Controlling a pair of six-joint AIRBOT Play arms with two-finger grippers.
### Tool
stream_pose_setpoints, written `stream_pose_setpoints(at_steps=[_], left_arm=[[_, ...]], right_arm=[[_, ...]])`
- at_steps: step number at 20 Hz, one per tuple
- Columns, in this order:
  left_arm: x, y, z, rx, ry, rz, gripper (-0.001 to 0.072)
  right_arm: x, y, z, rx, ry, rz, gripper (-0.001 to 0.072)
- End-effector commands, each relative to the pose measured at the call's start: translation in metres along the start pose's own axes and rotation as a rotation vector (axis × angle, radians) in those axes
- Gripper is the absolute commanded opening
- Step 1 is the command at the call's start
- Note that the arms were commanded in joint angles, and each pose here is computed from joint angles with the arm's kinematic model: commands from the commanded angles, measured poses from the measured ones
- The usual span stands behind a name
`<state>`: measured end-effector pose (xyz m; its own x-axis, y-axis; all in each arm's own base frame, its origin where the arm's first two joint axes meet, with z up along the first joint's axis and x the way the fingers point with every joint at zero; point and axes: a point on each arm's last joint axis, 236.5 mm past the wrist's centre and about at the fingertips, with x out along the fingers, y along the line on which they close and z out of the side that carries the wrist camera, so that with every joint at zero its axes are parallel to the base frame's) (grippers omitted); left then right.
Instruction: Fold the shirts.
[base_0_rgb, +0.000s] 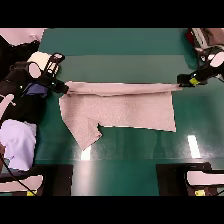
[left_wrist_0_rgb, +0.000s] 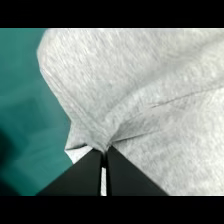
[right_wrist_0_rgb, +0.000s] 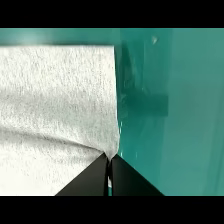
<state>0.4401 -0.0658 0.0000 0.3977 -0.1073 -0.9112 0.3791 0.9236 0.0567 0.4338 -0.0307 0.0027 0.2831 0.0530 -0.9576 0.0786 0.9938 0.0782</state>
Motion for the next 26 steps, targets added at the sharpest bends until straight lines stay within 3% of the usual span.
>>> stream_pose_setpoints(at_steps=[1, 2, 3, 4, 5, 9, 15, 20, 26], left_arm=[[0.004, -0.002, -0.012, -0.015, 0.04, -0.008, 0.0023], [0.004, -0.001, -0.014, -0.017, 0.048, -0.004, 0.0085], [0.003, -0.002, -0.017, -0.018, 0.06, -0.005, 0.0323], [0.002, -0.001, -0.022, -0.025, 0.084, -0.003, 0.0431], [-0.002, 0.002, -0.03, -0.029, 0.126, 0.008, 0.0429], [-0.03, 0.003, -0.061, -0.112, 0.252, 0.035, 0.043], [-0.04, -0.071, -0.131, -0.305, 0.332, -0.177, 0.043], [-0.038, -0.106, -0.191, -0.437, 0.403, -0.239, 0.043], [-0.017, -0.146, -0.2, -0.602, 0.382, -0.381, 0.043]], right_arm=[[0.02, 0.005, -0.027, 0.0, 0.077, 0.011, 0.0015], [0.02, 0.007, -0.029, 0.006, 0.084, 0.023, 0.0022], [0.018, 0.007, -0.03, 0.008, 0.089, 0.025, 0.0194], [0.014, 0.007, -0.03, 0.008, 0.099, 0.025, 0.0447], [0.007, 0.006, -0.031, 0.01, 0.116, 0.026, 0.052], [-0.026, 0.003, -0.037, 0.057, 0.117, 0.068, 0.0518], [-0.044, 0.012, -0.088, 0.12, 0.095, 0.176, 0.0516], [-0.042, 0.016, -0.108, 0.119, 0.071, 0.174, 0.0516], [-0.044, 0.017, -0.111, 0.118, 0.072, 0.175, 0.0515]])
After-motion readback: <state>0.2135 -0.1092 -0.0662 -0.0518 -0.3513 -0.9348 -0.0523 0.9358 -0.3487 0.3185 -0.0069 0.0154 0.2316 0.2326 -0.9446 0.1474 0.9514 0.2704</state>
